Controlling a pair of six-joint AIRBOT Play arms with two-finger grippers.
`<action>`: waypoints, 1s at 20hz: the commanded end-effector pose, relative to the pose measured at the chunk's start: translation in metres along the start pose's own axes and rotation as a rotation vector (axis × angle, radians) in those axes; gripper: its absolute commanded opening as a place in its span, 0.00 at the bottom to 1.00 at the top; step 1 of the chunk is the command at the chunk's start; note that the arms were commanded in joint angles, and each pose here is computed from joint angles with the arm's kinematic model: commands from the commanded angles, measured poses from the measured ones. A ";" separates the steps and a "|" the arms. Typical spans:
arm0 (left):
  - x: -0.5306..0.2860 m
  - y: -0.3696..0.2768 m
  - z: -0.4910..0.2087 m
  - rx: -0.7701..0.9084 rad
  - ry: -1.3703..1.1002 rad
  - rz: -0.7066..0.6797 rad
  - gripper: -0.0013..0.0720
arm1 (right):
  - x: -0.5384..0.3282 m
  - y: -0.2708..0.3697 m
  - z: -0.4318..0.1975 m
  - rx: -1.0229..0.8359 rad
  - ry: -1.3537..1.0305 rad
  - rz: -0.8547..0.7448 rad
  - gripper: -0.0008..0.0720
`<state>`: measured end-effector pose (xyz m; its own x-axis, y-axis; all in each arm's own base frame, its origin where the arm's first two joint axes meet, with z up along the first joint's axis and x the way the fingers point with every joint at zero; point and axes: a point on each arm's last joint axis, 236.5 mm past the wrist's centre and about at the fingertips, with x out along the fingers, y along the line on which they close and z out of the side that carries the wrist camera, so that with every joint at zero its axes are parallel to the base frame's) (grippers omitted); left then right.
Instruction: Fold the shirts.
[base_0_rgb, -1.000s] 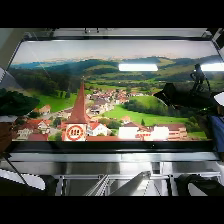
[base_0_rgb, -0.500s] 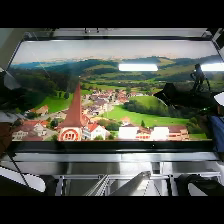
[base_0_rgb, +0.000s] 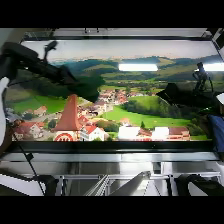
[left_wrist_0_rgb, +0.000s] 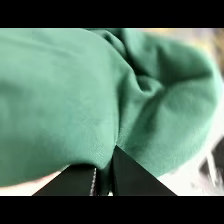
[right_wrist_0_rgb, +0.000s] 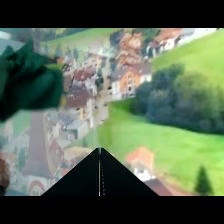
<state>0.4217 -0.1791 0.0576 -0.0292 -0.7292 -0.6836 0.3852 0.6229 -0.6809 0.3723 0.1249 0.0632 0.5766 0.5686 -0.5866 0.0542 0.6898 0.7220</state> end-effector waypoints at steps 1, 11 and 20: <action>0.060 -0.080 -0.028 0.198 0.177 -0.143 0.04 | -0.012 -0.021 0.021 0.016 -0.057 -0.031 0.04; 0.053 -0.022 -0.064 -0.143 0.302 -0.023 1.00 | 0.000 -0.049 -0.001 -0.019 0.090 -0.042 0.87; 0.030 0.032 -0.128 -0.413 0.056 0.061 1.00 | 0.146 -0.019 -0.047 -0.113 0.489 0.047 0.74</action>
<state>0.3279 -0.1624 -0.0028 -0.1492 -0.6841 -0.7139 0.0674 0.7133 -0.6976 0.4057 0.1694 -0.0330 0.2230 0.6918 -0.6868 -0.0119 0.7064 0.7077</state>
